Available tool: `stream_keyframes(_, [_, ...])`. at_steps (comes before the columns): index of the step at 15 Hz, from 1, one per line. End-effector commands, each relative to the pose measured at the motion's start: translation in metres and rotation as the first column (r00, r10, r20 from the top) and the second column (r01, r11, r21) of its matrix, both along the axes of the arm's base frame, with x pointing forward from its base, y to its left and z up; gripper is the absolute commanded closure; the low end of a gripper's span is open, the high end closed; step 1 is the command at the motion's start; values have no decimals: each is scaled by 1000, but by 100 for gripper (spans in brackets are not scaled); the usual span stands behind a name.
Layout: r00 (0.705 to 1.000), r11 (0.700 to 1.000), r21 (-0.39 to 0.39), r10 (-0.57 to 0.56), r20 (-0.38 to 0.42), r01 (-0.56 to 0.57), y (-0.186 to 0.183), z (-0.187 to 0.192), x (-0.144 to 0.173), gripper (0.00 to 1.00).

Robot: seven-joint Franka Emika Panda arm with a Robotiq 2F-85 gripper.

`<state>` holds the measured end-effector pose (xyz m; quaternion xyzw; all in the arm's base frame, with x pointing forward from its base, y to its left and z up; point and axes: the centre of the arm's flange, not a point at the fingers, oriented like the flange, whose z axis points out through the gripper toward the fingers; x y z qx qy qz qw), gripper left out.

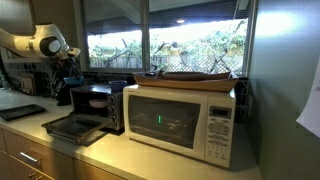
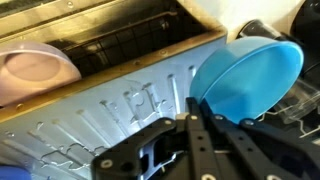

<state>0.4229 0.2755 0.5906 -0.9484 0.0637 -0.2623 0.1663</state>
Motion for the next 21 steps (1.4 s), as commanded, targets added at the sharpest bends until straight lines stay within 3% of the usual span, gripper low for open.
stream_keyframes(1, [987,987,10,159,8,-159,-15,-17,-44,99])
stream_keyframes(5, [977,979,-22,202,-73,-204,-16,-43,-63,99])
stream_keyframes(9, [971,980,-67,175,-161,-188,-28,-70,-77,99])
stream_keyframes(13, [981,994,-84,49,-188,-66,-36,-95,-74,99])
stream_keyframes(16, [981,998,-34,-49,-190,43,-43,-105,-68,99])
stream_keyframes(21, [972,980,37,-187,-140,194,-51,-110,-59,99])
